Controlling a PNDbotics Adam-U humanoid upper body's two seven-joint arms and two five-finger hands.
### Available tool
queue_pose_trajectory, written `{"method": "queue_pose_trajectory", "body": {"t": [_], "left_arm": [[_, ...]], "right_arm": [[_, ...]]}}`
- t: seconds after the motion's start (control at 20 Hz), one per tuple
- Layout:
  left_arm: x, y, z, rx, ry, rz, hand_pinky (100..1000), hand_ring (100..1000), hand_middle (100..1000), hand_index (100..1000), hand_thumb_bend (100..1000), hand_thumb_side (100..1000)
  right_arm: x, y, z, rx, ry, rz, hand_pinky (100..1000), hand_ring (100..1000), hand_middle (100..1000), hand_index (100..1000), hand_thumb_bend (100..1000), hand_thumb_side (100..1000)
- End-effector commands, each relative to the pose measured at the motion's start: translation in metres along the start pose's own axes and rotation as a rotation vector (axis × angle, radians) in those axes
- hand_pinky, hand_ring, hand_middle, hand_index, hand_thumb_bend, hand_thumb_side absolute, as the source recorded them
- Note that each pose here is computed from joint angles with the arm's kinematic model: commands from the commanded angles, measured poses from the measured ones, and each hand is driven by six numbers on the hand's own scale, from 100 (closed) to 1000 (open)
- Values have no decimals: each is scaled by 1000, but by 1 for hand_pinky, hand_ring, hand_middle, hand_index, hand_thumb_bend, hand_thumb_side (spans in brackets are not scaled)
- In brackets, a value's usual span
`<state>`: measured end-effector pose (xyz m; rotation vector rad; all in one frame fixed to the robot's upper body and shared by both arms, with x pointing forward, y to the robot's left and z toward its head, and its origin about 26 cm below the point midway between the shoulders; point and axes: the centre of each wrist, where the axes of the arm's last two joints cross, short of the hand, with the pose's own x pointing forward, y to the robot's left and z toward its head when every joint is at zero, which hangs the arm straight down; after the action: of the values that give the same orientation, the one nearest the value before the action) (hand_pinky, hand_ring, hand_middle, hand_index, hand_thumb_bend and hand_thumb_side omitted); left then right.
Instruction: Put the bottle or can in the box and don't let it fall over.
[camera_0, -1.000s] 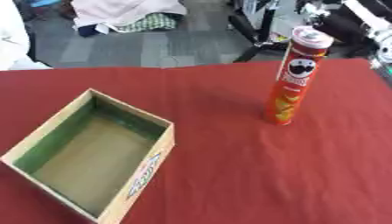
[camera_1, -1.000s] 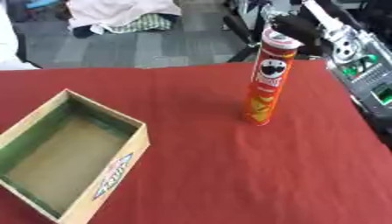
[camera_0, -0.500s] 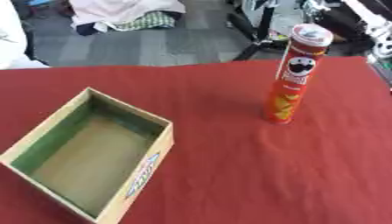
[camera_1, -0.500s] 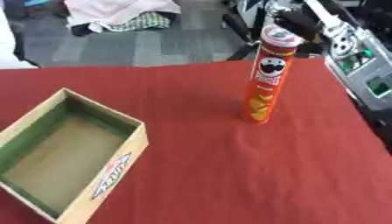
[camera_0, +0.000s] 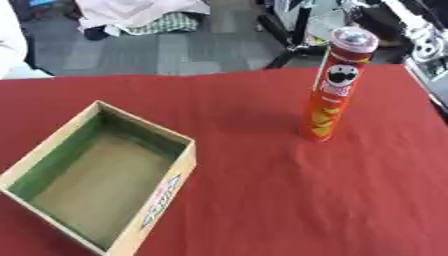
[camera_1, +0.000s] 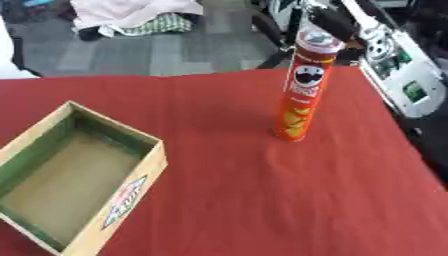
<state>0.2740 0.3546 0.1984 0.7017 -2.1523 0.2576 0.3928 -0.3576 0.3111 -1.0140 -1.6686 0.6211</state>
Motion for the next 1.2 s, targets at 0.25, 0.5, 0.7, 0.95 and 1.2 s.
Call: {"method": "queue_pose_trajectory", "body": {"t": [0.25, 0.5, 0.7, 0.95, 1.2], "left_arm": [[8, 1, -5, -13, -34, 1, 870, 812, 827, 702, 552, 439], [8, 1, -5, -13, -32, 1, 870, 812, 827, 702, 552, 439], [8, 0, -5, -15, -33, 6, 870, 812, 827, 702, 552, 439], [8, 1, -5, -14, -32, 4, 870, 813, 827, 702, 551, 439], [8, 0, -5, -15, -32, 6, 870, 813, 827, 702, 551, 439]], "right_arm": [[8, -11, -10, -15, -33, 25, 862, 958, 915, 912, 180, 950], [11, -7, -15, 5, -38, 41, 864, 957, 916, 912, 160, 970], [13, -4, -17, 27, -43, 52, 866, 958, 917, 913, 157, 977], [10, -4, -17, 36, -38, 59, 866, 957, 917, 913, 126, 985], [6, -7, -15, 34, -29, 57, 866, 954, 917, 913, 153, 990]]}}
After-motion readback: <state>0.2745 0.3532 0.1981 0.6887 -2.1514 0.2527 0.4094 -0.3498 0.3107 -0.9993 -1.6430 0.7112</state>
